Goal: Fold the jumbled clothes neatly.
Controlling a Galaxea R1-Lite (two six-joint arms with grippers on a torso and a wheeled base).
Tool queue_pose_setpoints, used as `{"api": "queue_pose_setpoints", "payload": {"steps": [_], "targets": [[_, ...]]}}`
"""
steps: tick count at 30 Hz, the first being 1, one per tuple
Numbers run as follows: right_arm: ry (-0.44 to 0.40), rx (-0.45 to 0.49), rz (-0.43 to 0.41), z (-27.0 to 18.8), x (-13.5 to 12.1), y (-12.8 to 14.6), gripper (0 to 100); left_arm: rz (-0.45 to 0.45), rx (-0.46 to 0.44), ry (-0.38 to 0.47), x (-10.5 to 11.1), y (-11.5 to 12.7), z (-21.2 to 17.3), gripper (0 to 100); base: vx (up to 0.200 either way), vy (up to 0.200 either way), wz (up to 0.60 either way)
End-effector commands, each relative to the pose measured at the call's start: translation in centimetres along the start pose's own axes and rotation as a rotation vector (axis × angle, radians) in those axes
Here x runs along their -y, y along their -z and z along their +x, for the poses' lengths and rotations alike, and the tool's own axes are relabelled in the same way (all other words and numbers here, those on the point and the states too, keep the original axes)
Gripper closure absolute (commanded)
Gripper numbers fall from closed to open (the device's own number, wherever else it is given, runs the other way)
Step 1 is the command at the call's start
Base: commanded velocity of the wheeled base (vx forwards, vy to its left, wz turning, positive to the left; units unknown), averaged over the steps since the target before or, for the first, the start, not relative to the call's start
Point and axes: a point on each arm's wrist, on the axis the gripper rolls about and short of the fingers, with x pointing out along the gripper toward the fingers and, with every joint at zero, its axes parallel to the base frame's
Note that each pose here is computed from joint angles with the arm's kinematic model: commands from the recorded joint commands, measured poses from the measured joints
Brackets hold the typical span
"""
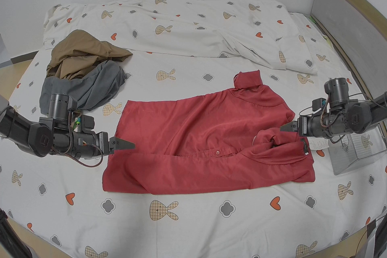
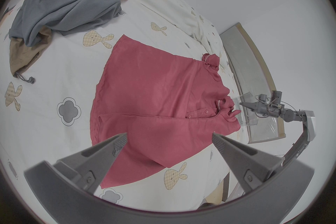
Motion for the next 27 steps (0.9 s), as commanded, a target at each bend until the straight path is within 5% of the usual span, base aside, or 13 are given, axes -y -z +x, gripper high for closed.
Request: {"api": "queue_pose_setpoints", "payload": {"steps": [1, 11, 26, 27], "targets": [[0.010, -0.032, -0.013, 4.4, -1.3, 0.2, 0, 0.003, 0.004, 0.018, 0.9, 0.1, -0.3, 0, 0.000, 0.000, 0.00], [0.033, 0.009, -0.022, 5.5, 0.4, -1.5, 0, 0.007, 0.005, 0.020, 1.0, 0.1, -0.4, 0, 0.000, 0.000, 0.00], [-0.029, -0.059, -0.010, 6.4, 0.4, -0.7, 0, 0.013, 0.011, 0.021, 0.8, 0.3, -0.2, 0, 0.000, 0.000, 0.00], [-0.029, -0.060, -0.010, 6.4, 0.4, -0.7, 100, 0.012, 0.010, 0.021, 0.8, 0.4, -0.2, 0, 0.000, 0.000, 0.00]]}}
